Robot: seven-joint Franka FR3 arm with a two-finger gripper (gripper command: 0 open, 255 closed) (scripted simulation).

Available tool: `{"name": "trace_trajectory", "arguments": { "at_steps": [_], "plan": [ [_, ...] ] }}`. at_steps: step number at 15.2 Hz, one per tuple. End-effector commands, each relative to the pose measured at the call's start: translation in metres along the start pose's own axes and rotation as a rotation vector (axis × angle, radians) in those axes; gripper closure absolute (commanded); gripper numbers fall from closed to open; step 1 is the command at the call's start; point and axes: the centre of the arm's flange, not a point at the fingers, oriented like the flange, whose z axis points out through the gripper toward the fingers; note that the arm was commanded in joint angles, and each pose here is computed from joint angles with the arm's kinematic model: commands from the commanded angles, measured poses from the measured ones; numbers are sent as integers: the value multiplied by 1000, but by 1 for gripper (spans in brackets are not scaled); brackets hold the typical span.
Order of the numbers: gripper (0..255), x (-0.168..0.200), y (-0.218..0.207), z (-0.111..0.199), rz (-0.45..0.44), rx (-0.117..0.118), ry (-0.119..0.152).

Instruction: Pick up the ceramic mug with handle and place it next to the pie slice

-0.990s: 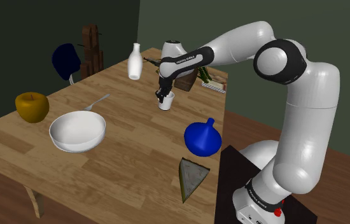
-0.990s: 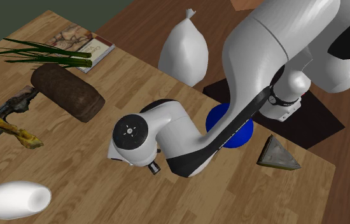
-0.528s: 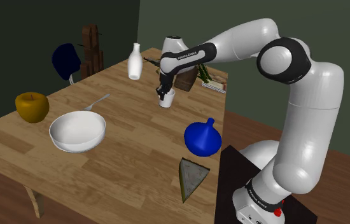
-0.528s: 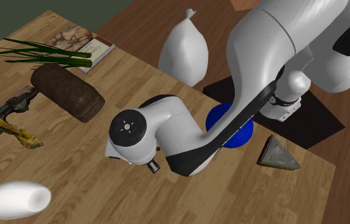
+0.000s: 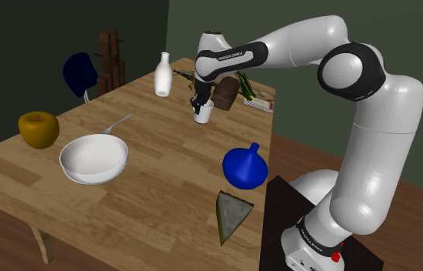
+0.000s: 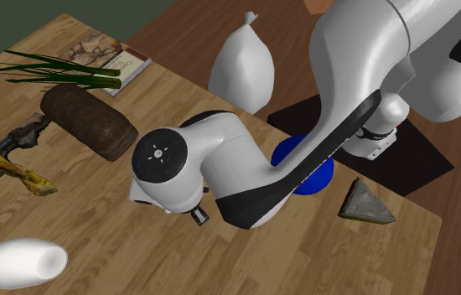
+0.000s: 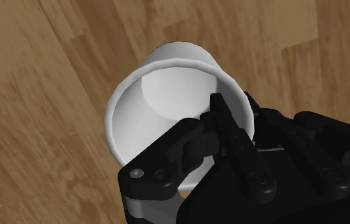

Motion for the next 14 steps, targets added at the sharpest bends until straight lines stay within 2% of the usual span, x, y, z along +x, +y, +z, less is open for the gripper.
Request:
{"name": "trace_trajectory", "arguments": {
  "at_steps": [1,14],
  "plan": [
    [255,0,0,-11,0,0,0],
    [255,0,4,-80,0,0,0]
  ]
}}
